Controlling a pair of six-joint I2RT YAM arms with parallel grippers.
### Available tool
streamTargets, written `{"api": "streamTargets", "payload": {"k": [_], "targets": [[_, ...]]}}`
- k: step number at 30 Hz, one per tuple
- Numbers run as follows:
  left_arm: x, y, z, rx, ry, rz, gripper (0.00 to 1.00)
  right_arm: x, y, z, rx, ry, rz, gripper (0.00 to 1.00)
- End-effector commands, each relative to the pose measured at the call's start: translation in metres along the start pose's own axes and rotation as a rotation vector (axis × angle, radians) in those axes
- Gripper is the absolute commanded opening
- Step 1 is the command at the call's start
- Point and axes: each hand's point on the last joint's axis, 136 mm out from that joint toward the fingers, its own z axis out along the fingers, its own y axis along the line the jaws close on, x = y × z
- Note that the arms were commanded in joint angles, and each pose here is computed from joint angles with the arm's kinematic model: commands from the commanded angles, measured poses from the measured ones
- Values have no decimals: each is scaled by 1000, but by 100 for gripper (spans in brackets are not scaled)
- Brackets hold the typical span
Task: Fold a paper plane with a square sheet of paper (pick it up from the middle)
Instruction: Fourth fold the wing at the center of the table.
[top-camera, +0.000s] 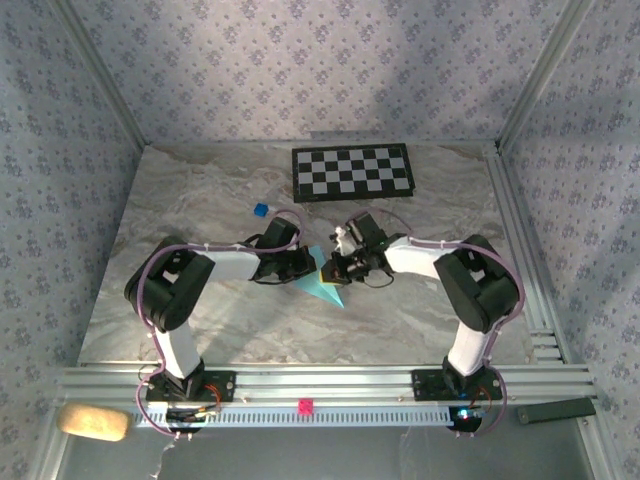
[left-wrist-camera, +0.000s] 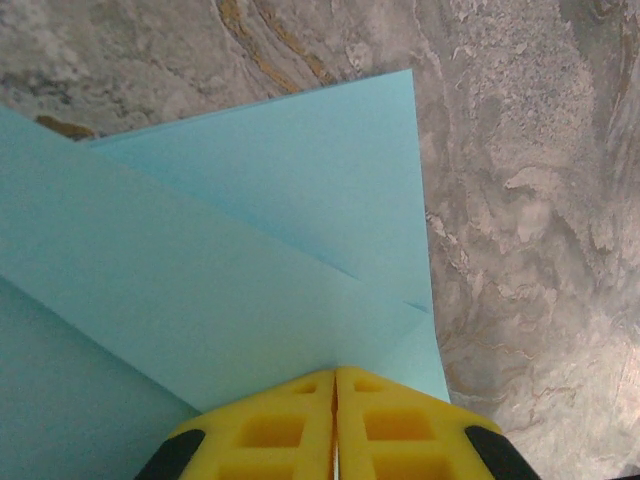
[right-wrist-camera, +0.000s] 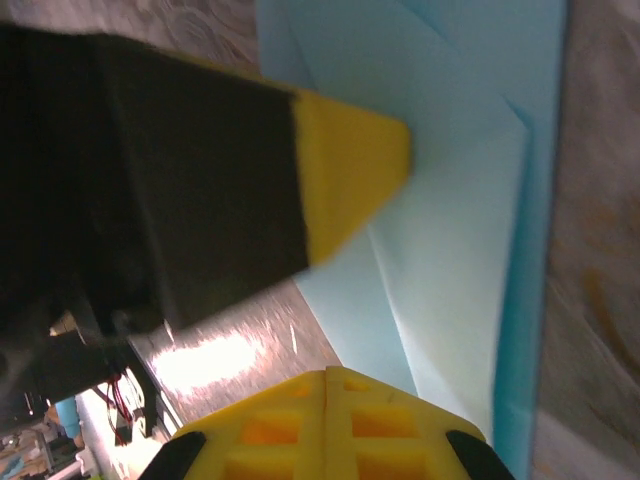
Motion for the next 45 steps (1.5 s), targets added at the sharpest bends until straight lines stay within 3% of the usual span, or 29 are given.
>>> {"api": "streamTargets", "payload": {"k": [1, 6, 34, 39, 45], "targets": [[9, 36, 7, -128, 20, -14, 8, 10, -14, 19, 23, 73, 39, 0], [9, 39, 7, -139, 15, -14, 8, 26, -36, 29, 80, 108, 65, 0], [5, 49, 6, -158, 15, -30, 8, 108, -66, -22, 90, 172, 52, 2], [5, 50, 6, -157, 14, -33, 8, 107, -65, -31, 95, 154, 57, 2], [5, 48, 6, -150, 16, -29, 8, 70, -22, -49, 2, 56, -6, 2]]}}
